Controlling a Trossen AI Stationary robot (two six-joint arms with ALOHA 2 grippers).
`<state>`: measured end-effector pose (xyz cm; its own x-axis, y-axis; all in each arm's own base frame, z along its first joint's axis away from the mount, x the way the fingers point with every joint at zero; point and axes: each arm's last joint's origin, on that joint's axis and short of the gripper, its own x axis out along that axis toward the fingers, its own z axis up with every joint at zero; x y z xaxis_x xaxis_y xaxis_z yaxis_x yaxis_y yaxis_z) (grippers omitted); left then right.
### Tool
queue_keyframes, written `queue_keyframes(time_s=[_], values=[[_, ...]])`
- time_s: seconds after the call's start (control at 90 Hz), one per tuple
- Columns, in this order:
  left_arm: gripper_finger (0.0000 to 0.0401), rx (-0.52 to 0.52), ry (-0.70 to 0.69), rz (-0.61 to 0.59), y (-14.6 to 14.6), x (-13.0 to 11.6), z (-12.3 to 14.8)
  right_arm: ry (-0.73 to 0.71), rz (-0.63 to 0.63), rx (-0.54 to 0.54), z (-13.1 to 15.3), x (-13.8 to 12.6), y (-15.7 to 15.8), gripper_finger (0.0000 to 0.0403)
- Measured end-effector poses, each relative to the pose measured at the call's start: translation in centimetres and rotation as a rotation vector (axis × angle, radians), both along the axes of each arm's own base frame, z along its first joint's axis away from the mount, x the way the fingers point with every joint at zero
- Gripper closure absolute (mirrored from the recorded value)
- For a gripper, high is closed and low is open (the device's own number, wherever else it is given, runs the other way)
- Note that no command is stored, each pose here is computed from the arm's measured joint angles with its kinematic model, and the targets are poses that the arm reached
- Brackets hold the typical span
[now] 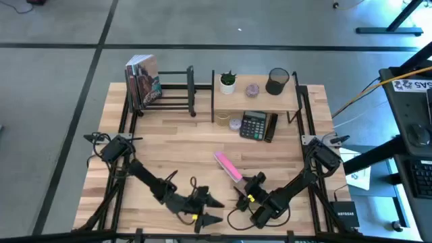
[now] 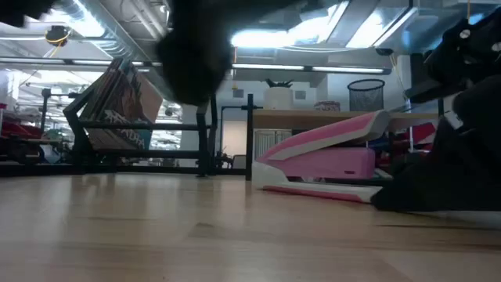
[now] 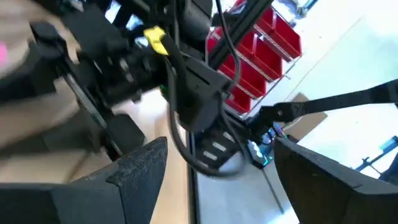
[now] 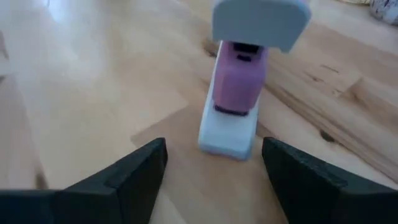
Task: Stock shelves
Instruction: Put the pink stapler under the shelf
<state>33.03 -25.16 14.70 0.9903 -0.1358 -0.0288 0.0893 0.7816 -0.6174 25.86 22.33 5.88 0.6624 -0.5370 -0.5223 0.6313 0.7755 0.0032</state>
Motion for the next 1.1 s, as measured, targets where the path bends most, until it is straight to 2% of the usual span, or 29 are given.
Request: queue_keyframes(time_s=[0.144,0.322,0.467,0.644,0.889,1.0,1.1], values=[[0.0125,0.014,-0.005,0.062,-1.0,-1.0,0.0,0.005,-0.031,0.006,-0.1,0.5,-0.7,0.0146],[0.0125,0.056,-0.010,0.067,-1.1,-1.1,0.0,0.029,-0.062,0.036,-0.1,1.4,-1.7,0.0164],[0.0125,0.082,-0.017,0.093,-0.2,-0.4,0.1,0.028,-0.075,0.045,-0.2,1.6,-2.0,0.0210],[0.0125,0.101,0.002,0.075,0.6,0.3,-0.1,0.033,-0.079,0.049,-0.2,1.6,-2.1,0.0292],[0.0125,0.087,0.010,0.055,0.0,-0.1,-0.2,0.024,-0.082,0.042,0.3,1.5,-2.1,0.0293],[0.0125,0.072,0.009,0.045,-1.0,-1.0,-0.2,0.067,-0.063,0.038,1.5,0.6,-2.0,0.0293],[0.0125,0.087,0.007,0.082,-1.9,-1.9,-0.2,0.096,-0.068,0.046,3.4,-0.7,-1.4,0.0293]])
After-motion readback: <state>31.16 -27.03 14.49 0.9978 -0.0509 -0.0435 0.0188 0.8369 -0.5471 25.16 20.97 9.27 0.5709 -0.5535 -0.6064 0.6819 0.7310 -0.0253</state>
